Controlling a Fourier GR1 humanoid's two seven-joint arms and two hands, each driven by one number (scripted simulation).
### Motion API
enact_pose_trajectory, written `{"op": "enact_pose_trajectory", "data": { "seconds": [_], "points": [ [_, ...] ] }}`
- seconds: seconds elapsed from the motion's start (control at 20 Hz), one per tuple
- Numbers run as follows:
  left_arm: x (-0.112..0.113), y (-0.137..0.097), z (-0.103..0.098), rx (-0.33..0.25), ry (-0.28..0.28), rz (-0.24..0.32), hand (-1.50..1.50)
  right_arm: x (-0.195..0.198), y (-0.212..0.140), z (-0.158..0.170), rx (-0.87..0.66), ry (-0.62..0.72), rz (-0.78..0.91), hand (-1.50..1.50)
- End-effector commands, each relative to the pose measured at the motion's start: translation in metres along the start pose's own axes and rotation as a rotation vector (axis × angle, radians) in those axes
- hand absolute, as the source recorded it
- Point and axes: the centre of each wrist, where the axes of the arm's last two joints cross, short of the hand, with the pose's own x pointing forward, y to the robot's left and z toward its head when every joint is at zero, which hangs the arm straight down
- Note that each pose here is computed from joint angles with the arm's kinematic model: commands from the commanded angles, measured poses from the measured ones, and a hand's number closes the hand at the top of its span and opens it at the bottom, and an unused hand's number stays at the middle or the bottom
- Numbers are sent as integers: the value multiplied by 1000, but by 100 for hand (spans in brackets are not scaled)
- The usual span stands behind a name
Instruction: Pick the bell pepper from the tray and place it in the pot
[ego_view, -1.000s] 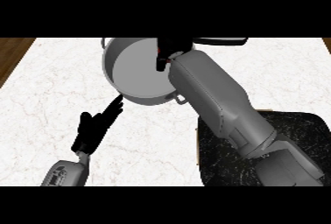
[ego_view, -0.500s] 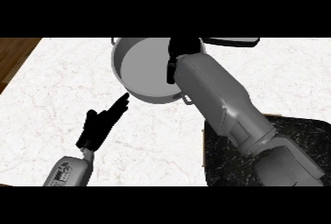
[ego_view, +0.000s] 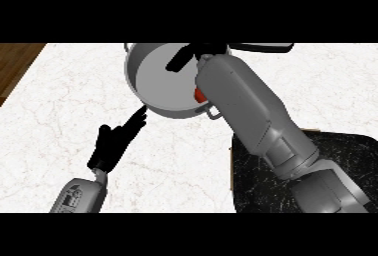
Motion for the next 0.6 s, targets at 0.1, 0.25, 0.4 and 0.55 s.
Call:
{"op": "enact_pose_trajectory", "data": {
  "seconds": [0.1,0.25,0.4,0.55],
  "points": [
    [-9,7,6,4,19,23,0,1,-9,-1,-267,-5,-298,-150],
    [-13,0,6,26,29,23,0,9,-18,-3,-367,-28,-399,-150],
    [-11,5,5,66,21,44,0,-15,-11,-4,-386,-51,-453,-150],
    [-17,13,18,73,26,39,0,-14,-23,-8,-401,-81,-551,-150]
  ]
}}
